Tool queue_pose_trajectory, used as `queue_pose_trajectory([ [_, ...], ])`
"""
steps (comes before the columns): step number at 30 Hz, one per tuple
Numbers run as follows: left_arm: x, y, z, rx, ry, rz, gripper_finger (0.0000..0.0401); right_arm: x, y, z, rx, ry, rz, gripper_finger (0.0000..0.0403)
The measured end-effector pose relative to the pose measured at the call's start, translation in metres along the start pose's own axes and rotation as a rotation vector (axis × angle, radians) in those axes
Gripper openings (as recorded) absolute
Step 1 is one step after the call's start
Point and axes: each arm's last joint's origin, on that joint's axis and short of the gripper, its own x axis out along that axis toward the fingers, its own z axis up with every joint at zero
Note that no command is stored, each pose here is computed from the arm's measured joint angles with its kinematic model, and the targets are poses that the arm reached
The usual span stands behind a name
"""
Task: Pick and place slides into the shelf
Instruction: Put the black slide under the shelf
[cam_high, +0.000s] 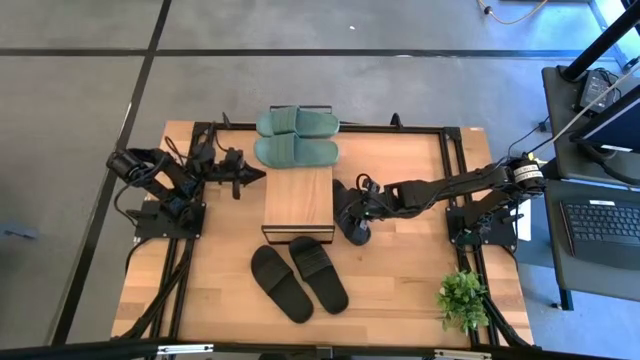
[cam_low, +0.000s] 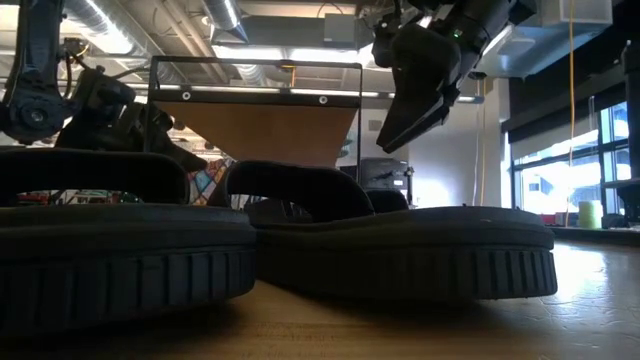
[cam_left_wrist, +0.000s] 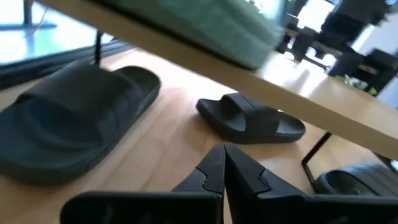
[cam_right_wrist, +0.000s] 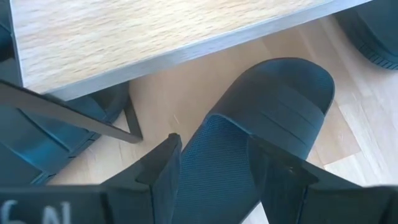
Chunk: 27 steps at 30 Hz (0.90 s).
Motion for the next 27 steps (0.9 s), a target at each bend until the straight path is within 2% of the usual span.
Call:
queue_pose_trajectory([
  [6, -0.003, 0.004, 0.0, -0.119, -0.01, 0.042, 0.0, 0.0, 0.0, 0.0, -0.024, 0.001, -0.001, 0.0185],
  [13, -0.009, 0.013, 0.002, -0.218, -0.067, 0.187, 0.0, 0.0, -0.001, 0.0, -0.048, 0.002, -0.003, 0.0185],
  [18, -0.019, 0.024, 0.005, -0.23, -0.142, 0.376, 0.0, 0.0, -0.002, -0.001, -0.067, 0.013, -0.007, 0.0185],
  [27, -0.02, 0.038, 0.027, -0.181, -0.286, 0.498, 0.0, 0.0, -0.002, -0.001, -0.101, 0.014, -0.014, 0.0185],
])
